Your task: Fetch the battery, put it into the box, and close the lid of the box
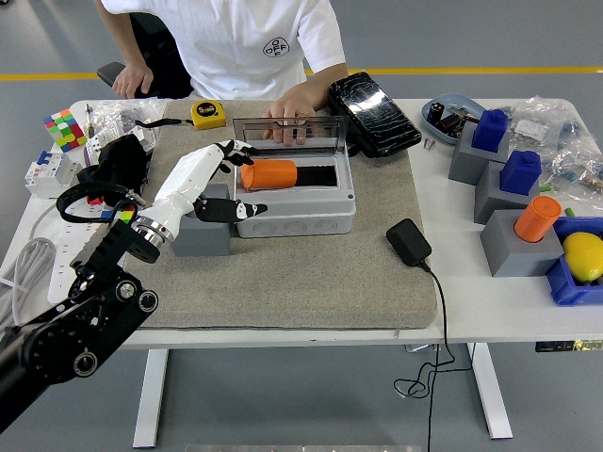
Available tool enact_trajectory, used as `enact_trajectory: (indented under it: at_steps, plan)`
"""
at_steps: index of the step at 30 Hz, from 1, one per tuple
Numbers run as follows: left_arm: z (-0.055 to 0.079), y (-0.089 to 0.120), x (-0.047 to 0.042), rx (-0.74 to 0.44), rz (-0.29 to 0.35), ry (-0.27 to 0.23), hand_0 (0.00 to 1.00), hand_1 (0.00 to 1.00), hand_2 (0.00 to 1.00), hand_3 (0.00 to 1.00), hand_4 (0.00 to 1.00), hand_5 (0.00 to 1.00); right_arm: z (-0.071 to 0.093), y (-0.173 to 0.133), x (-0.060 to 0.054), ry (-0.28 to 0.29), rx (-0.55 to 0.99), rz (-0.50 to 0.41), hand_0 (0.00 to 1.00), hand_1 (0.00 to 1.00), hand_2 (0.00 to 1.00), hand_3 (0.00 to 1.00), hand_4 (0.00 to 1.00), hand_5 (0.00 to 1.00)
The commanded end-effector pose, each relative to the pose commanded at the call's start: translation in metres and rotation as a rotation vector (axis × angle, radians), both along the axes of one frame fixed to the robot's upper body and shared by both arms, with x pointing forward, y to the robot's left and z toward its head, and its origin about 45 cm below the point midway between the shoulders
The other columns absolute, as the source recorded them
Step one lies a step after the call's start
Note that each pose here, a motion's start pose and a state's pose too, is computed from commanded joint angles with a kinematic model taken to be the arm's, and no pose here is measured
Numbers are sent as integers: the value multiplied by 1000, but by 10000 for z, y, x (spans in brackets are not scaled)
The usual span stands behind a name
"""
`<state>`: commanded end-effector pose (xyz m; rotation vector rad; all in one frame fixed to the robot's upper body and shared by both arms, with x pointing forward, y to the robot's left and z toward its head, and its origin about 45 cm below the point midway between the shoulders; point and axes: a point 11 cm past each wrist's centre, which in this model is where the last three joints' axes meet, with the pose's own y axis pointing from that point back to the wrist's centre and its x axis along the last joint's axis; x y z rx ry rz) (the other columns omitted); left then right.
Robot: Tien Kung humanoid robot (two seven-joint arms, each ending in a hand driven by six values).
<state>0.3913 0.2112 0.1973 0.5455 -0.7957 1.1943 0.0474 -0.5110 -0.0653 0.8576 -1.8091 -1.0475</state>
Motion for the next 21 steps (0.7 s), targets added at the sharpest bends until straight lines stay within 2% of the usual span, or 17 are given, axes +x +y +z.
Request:
enact_trajectory:
  at_steps: [11,15,17,18,21]
  plan:
    - [-22,14,-20,-7,6,9,513,640,637,701,998,235,1,-6,-14,-1,0,-8,544,599,584,541,909,469]
    - [65,-24,13,-32,7,-10,513,639,636,699,998,234,-3,-5,-37,2,1,-11,544,599,584,541,910,470]
    - [144,-80,51,-43,1,-27,513,639,636,699,998,234,-3,-4,-36,2,1,-11,544,599,584,541,910,470]
    - [187,-110,75,-49,-3,-36,569,672,662,707,998,257,-4,-2,-33,1,1,-11,544,599,583,542,910,470]
    - [295,-187,145,-57,-10,-55,569,672,662,707,998,257,-6,5,-24,-1,3,-11,544,599,583,542,910,470]
